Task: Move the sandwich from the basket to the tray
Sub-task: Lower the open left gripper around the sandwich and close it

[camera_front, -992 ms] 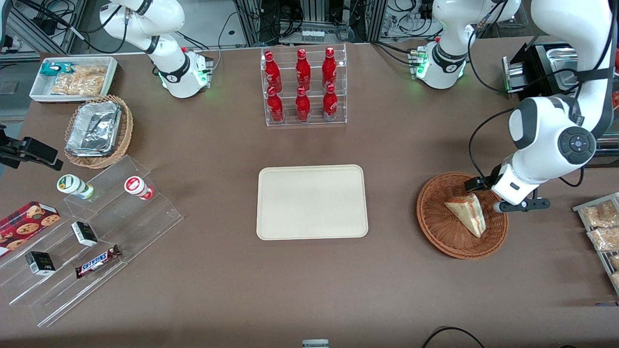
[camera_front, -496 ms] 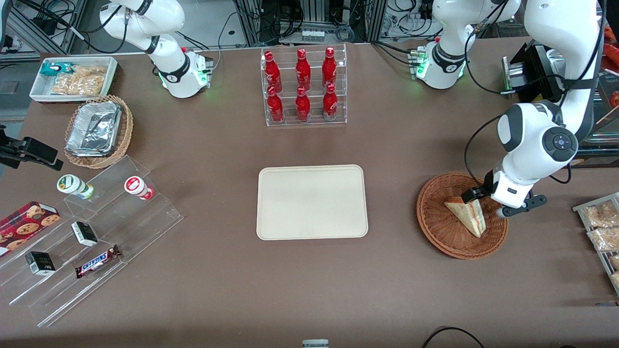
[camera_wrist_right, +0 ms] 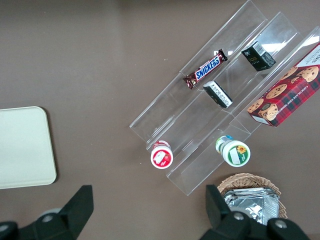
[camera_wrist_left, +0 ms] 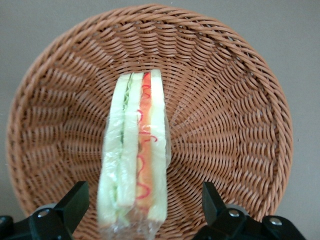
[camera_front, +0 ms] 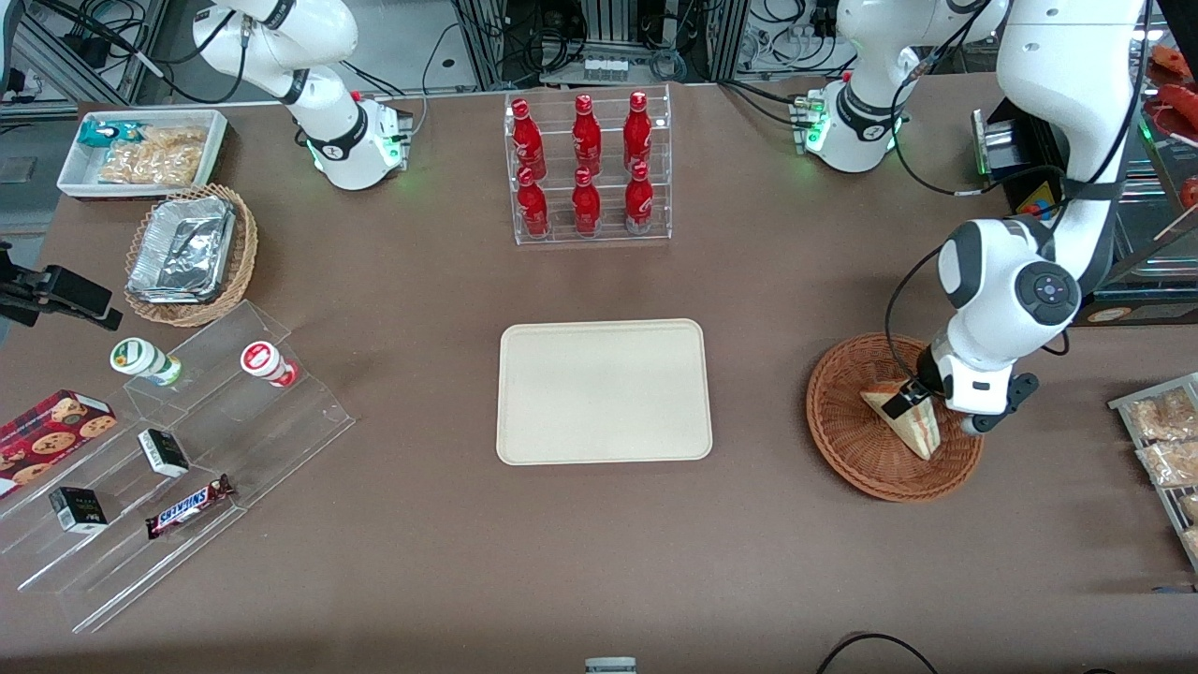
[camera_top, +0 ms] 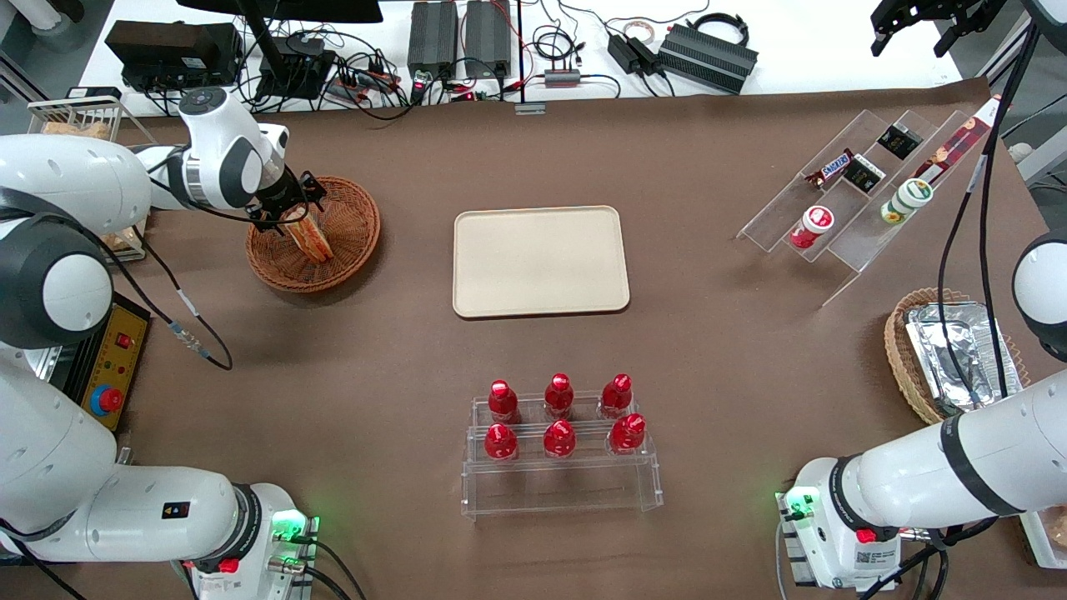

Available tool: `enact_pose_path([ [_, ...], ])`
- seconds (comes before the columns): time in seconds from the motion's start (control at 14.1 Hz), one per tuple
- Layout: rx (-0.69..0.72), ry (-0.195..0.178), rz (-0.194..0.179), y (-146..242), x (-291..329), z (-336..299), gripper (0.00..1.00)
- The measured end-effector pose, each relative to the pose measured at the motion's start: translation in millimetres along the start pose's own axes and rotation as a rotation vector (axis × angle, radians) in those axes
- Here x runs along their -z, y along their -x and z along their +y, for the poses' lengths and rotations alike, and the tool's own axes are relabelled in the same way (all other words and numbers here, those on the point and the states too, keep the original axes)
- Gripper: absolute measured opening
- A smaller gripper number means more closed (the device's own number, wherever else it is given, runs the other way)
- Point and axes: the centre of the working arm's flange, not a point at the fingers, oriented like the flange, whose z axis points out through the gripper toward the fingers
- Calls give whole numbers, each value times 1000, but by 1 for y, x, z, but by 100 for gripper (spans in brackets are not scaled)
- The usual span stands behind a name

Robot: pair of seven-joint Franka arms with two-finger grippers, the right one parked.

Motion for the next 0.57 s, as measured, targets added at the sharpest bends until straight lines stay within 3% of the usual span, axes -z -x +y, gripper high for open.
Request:
enact_pose_path([
  [0.21,23,-6,-7,1,-14,0,95],
  [0.57,-75,-14,-15,-1,-14,-3,44],
])
